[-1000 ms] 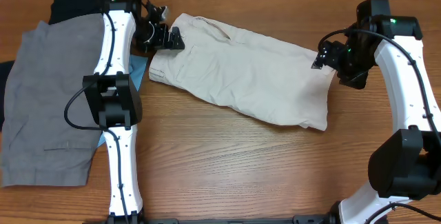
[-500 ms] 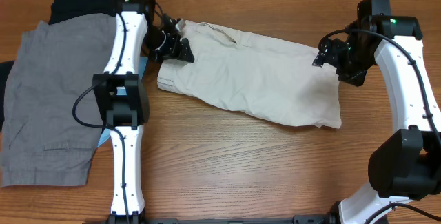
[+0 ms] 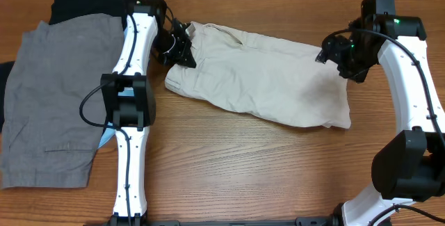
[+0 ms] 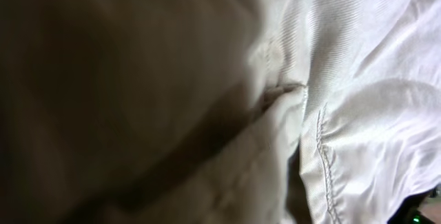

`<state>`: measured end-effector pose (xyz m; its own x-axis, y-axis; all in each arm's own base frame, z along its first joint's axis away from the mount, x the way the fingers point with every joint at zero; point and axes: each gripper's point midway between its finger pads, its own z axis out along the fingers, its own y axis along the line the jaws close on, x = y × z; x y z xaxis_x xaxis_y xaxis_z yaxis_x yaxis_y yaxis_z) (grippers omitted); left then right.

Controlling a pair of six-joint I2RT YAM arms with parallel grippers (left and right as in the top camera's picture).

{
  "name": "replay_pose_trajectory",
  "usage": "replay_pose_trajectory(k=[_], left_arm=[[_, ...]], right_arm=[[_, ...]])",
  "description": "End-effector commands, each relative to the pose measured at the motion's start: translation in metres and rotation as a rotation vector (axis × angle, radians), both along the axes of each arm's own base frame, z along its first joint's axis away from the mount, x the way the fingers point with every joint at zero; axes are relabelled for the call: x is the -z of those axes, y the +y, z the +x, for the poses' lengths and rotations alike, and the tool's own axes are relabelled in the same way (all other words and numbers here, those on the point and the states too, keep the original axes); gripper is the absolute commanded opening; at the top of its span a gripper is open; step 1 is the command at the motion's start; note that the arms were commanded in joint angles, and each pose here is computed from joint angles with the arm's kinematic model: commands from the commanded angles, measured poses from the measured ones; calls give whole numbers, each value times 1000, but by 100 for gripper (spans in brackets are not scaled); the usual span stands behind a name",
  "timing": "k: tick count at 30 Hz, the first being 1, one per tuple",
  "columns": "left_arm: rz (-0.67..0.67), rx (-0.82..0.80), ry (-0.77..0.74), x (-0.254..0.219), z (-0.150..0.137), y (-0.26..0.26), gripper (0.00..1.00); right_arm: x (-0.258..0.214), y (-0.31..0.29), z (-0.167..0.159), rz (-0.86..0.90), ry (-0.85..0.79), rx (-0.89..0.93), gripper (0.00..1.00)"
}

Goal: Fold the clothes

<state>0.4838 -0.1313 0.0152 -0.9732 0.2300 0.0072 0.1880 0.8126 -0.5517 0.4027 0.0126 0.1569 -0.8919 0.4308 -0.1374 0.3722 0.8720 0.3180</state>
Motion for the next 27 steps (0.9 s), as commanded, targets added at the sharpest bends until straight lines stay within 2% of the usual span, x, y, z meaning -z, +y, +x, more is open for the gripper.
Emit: replay_pose_trajectory(k=[1,8,9,18,22,27], left_arm=[[11,-44,-24,-28,5,5,4],[32,-118,-141,-109,8,27,4],[44,-121,-158,-117,7,30,4],[62,-132,-315,-191,-3,34,4],[61,-125,-316,-196,-7,31,4],[83,-103,-299,-193,-13,24,4]], right_arm=[[8,9,2,50,-1,-10,66],[42,15,-2,86,16,-4,16],[48,15,-3,89,22,7,4],[102,31,-12,186,0,3,4],[110,38,-7,229,-42,-14,4],[103,38,14,230,-143,-31,4]])
